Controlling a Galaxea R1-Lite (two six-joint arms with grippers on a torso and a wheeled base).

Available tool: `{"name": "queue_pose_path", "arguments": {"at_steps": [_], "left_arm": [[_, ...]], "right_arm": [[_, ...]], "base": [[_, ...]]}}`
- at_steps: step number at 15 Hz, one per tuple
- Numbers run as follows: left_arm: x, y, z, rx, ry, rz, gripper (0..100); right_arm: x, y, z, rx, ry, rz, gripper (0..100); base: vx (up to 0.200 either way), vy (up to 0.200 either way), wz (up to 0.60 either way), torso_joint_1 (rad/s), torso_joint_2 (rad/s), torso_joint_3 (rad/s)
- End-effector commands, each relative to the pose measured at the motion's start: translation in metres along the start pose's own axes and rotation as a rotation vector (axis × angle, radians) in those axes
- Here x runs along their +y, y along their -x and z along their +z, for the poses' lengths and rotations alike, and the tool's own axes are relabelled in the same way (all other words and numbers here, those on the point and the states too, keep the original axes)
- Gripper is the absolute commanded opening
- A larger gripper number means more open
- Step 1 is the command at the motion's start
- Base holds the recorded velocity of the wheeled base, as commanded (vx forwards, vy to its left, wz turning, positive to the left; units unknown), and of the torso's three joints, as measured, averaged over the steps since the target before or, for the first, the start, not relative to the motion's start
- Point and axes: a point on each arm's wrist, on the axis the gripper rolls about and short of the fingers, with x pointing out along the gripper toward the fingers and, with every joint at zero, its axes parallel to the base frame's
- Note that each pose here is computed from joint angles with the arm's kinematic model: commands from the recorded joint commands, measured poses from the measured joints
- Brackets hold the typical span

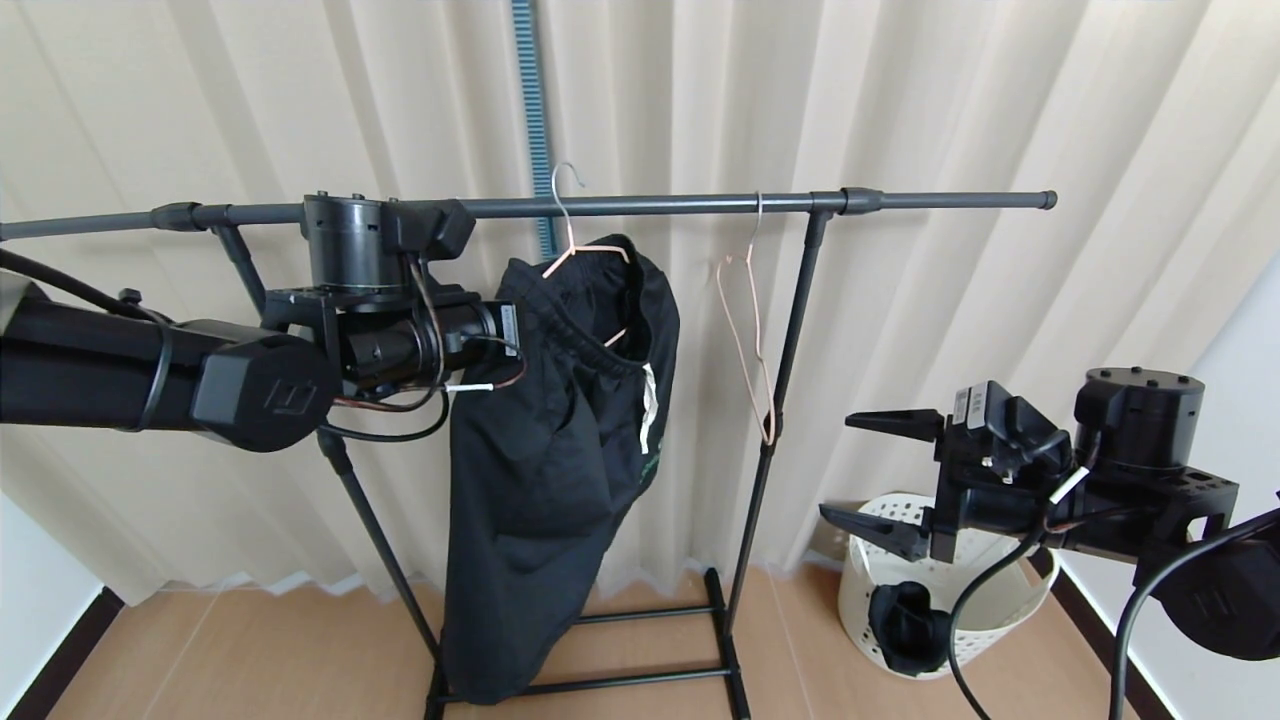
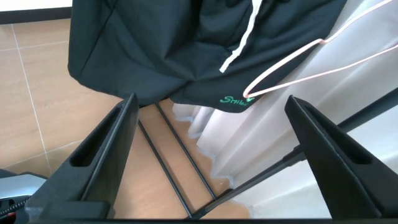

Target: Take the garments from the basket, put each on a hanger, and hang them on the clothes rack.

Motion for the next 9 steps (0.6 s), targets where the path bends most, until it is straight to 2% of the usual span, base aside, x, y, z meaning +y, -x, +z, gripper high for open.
{"name": "queue_pose_path", "arguments": {"at_steps": [1, 3, 5, 9], "left_arm": [[0.002, -0.009, -0.006, 0.01, 0.002, 0.002, 0], [0.003, -0.013, -0.007, 0.01, 0.002, 0.004, 0], [0.004, -0.017, -0.006, -0.012, 0.031, 0.002, 0], [0.007, -0.028, -0.007, -0.04, 0.036, 0.003, 0]], "right_arm": [[0.0, -0.001, -0.001, 0.002, -0.002, 0.002, 100], [0.001, 0.0, -0.001, 0.003, -0.003, 0.003, 100], [0.001, 0.0, -0.001, 0.003, -0.003, 0.003, 100], [0.001, -0.001, -0.002, 0.004, -0.004, 0.003, 100]], "base": [[0.0, 0.0, 0.0, 0.0, 0.0, 0.0], [0.0, 0.0, 0.0, 0.0, 0.0, 0.0], [0.0, 0.0, 0.0, 0.0, 0.0, 0.0], [0.0, 0.0, 0.0, 0.0, 0.0, 0.0]]}}
